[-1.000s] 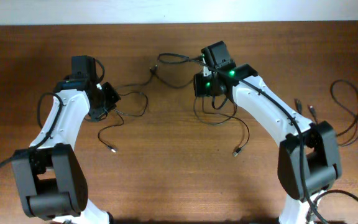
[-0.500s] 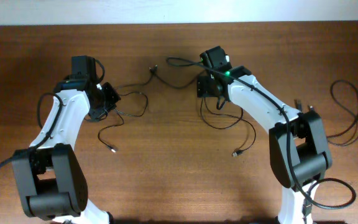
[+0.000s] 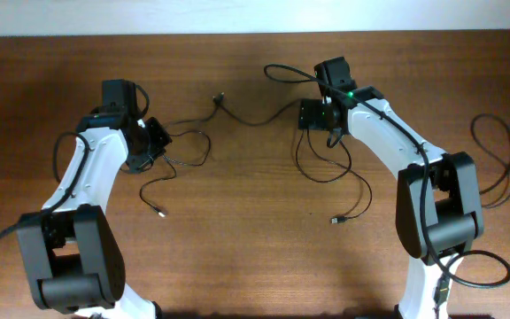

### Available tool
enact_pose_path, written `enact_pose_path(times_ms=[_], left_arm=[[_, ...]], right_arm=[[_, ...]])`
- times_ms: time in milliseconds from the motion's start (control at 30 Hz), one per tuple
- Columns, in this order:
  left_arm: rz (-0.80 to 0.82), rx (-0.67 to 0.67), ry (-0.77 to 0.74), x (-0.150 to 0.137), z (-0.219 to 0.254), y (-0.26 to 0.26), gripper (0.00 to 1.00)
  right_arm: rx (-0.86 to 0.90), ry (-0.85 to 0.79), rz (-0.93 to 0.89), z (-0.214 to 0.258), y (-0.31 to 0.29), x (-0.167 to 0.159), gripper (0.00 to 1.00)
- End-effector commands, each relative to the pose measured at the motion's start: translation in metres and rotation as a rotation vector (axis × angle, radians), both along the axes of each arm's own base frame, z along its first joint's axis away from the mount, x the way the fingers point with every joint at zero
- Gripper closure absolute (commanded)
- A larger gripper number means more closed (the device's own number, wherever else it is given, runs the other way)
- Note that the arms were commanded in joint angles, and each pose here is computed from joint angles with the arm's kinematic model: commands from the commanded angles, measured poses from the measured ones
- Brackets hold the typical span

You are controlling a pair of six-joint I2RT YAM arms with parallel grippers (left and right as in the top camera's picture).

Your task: Untangle cables

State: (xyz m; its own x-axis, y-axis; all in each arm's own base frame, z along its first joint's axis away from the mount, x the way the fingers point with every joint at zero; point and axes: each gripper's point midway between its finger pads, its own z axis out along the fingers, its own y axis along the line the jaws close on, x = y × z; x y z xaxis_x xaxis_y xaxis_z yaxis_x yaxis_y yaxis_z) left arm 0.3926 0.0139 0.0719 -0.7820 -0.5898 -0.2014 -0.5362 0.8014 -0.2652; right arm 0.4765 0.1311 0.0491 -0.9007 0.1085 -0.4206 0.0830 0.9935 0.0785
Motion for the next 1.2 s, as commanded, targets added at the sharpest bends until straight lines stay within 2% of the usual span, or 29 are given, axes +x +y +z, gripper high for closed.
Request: enact_pose_path(times_ms=[0, 233, 433, 467, 533, 633, 733, 833, 933, 1033, 1167], left_arm=[[0.012, -0.014, 0.007, -0.002, -0.002, -0.001, 1.00], [0.010, -0.014, 0.007, -0.002, -0.002, -0.002, 1.00], [0.010, -0.014, 0.007, -0.002, -0.002, -0.002, 1.00], [0.010, -0.014, 0.008, -0.002, -0.003, -0.002, 1.00], [0.010, -0.014, 0.008, -0.002, -0.003, -0.002, 1.00], [0.010, -0.014, 0.007, -0.002, -0.002, -0.002, 1.00], [0.010, -0.014, 0.008, -0.002, -0.003, -0.002, 1.00], [0.010, -0.014, 0.008, -0.002, -0.003, -0.002, 1.00], [0.010, -0.015, 0.008, -0.002, -0.003, -0.002, 1.00], [0.010, -0.015, 0.008, -0.002, -0.003, -0.002, 1.00], [0.010, -0.015, 0.008, -0.002, -0.003, -0.002, 1.00]], right_arm=[[-0.005, 0.028, 0.000, -0.022, -0.003, 0.002, 0.01], [0.013, -0.036, -0.028, -0.029, -0.011, 0.024, 0.00], [0.032, 0.011, -0.016, -0.047, -0.008, 0.018, 0.08], [0.027, 0.030, -0.017, -0.056, -0.009, 0.015, 0.19], [0.010, 0.076, -0.020, -0.065, -0.012, 0.006, 0.96], [0.019, 0.089, -0.016, -0.045, -0.012, 0.000, 0.96], [0.130, -0.013, 0.124, 0.031, 0.013, 0.002, 0.96], [0.320, -0.219, 0.296, 0.154, 0.043, -0.020, 0.96], [0.348, -0.433, 0.327, 0.253, 0.036, -0.050, 0.96], [0.310, -0.631, 0.292, 0.324, 0.015, -0.076, 0.96], [0.150, -0.683, 0.120, 0.337, -0.031, -0.083, 0.96]])
